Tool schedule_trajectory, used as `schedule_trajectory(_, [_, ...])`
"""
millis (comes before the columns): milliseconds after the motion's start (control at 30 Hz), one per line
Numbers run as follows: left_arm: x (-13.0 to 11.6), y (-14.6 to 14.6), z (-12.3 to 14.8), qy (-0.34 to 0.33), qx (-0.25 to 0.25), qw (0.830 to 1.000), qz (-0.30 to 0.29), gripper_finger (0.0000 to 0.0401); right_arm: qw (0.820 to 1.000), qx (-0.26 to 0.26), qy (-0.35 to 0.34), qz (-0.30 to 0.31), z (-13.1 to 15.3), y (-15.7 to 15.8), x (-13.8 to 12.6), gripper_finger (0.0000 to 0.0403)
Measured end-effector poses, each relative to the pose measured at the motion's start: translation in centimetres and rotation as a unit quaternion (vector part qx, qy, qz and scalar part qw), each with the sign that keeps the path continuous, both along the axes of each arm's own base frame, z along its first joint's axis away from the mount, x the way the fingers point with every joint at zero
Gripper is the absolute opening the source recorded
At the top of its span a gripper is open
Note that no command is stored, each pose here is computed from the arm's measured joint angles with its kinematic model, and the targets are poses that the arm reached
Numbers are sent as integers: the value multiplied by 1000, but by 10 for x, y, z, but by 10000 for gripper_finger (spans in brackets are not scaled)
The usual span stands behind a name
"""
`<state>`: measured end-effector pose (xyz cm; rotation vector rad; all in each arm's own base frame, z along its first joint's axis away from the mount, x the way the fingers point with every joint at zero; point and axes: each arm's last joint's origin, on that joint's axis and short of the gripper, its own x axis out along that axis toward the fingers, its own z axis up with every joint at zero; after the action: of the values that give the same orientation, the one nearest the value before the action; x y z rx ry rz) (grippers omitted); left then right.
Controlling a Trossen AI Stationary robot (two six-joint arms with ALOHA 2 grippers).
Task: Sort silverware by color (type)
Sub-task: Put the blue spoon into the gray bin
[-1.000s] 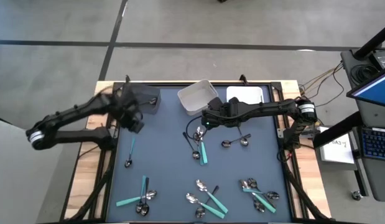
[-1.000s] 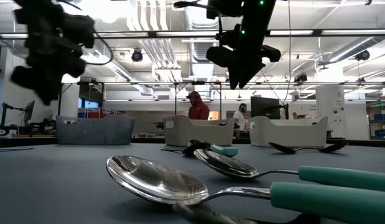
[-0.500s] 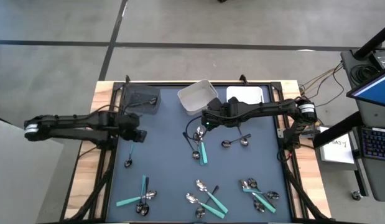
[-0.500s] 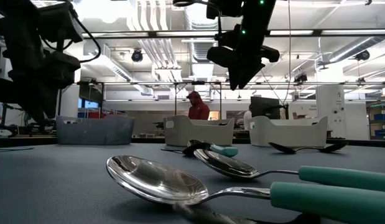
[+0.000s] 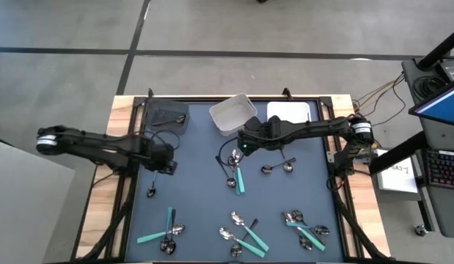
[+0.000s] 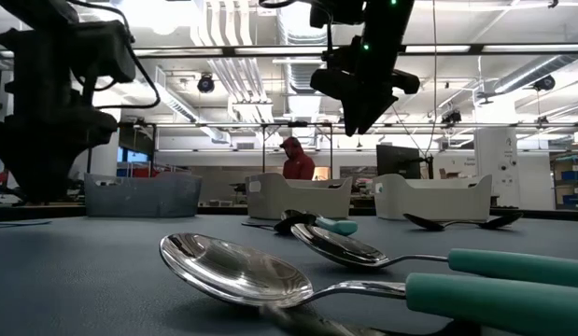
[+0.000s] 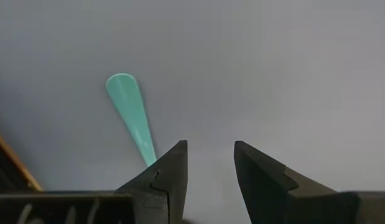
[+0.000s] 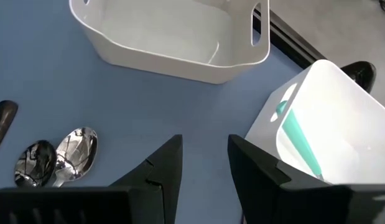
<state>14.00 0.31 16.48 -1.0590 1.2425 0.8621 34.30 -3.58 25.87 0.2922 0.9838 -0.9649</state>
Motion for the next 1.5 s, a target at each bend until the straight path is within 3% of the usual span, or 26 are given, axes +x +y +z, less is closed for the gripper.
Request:
schedule_trajectory(300, [21, -3, 2, 35, -4, 998, 45, 113, 1000, -3, 5, 7, 0, 0, 0, 121])
schedule_trajectory(567, [47, -18, 6, 57, 42, 997, 4, 113, 1000, -5, 12, 17, 0, 0, 0, 121])
schedule_trajectory(800, [41, -34, -8, 148, 57, 987, 21, 113, 1000, -7, 15, 21, 0, 0, 0, 121])
schedule_trajectory(1267, [28, -59, -12, 194, 86, 973, 85, 113, 999, -11, 27, 39, 0, 0, 0, 121])
schedule_trajectory(1500, [31, -61, -13, 173, 78, 976, 109, 104, 999, -13, 30, 43, 0, 0, 0, 121])
